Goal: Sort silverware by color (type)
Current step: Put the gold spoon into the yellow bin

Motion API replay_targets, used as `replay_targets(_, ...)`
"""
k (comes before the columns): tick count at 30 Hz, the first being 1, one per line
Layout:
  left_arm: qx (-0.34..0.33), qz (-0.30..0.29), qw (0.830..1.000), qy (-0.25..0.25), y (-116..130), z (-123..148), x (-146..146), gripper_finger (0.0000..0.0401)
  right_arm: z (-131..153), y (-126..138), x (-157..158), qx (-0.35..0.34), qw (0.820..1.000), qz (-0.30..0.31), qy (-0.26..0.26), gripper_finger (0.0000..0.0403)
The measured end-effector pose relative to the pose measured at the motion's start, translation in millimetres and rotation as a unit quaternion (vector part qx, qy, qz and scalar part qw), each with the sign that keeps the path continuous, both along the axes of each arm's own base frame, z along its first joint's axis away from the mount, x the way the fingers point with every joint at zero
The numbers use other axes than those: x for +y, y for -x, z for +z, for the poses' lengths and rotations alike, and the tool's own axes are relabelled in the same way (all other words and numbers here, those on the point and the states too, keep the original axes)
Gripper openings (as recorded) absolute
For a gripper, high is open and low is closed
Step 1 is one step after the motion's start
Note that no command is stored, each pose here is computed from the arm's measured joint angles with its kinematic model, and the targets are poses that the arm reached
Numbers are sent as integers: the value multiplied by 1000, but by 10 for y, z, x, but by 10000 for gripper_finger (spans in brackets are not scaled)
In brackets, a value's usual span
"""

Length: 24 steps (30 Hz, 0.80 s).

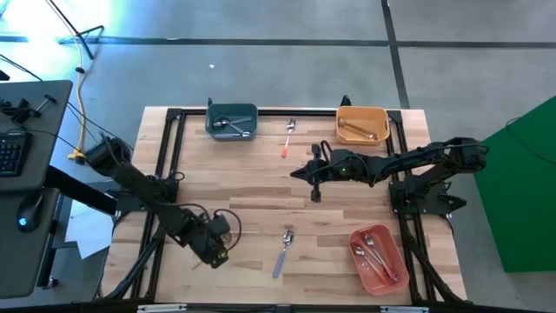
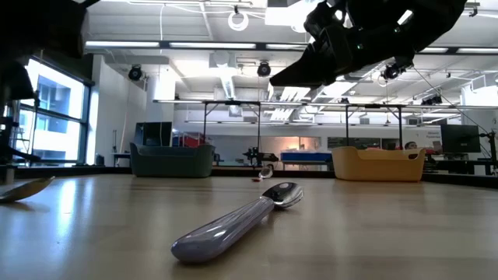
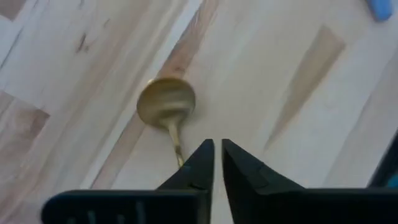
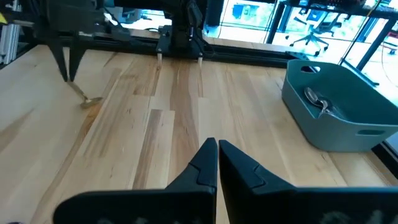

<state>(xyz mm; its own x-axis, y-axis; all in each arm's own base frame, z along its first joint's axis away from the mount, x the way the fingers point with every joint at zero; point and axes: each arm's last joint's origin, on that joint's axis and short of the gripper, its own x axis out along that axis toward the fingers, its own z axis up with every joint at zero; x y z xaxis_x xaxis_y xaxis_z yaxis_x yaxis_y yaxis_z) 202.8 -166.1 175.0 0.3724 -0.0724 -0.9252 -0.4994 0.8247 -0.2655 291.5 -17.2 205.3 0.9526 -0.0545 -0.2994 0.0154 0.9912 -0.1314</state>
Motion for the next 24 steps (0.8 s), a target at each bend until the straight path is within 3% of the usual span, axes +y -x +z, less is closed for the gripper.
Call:
replay_targets(8,36,1,998,-47,-20,-292,-81,118,3,-1,1,-1,1000,0,-1,0)
replay_targets(12,61,8,996,-64,-33,-420,-95,133,14,-4,-7,-7,1000,0,5,0)
replay_targets(16,84,13,994,-72,-19,-479,-86,111,16,-4,-11,-8,1000,2,12,0)
replay_targets(22,93,-2,993,-74,18,-416,-50,17,15,-3,-24,-7,1000,0,13,0)
replay_targets(24,94,-12,993,-72,18,-394,-34,9,14,-3,-25,-7,1000,0,13,0)
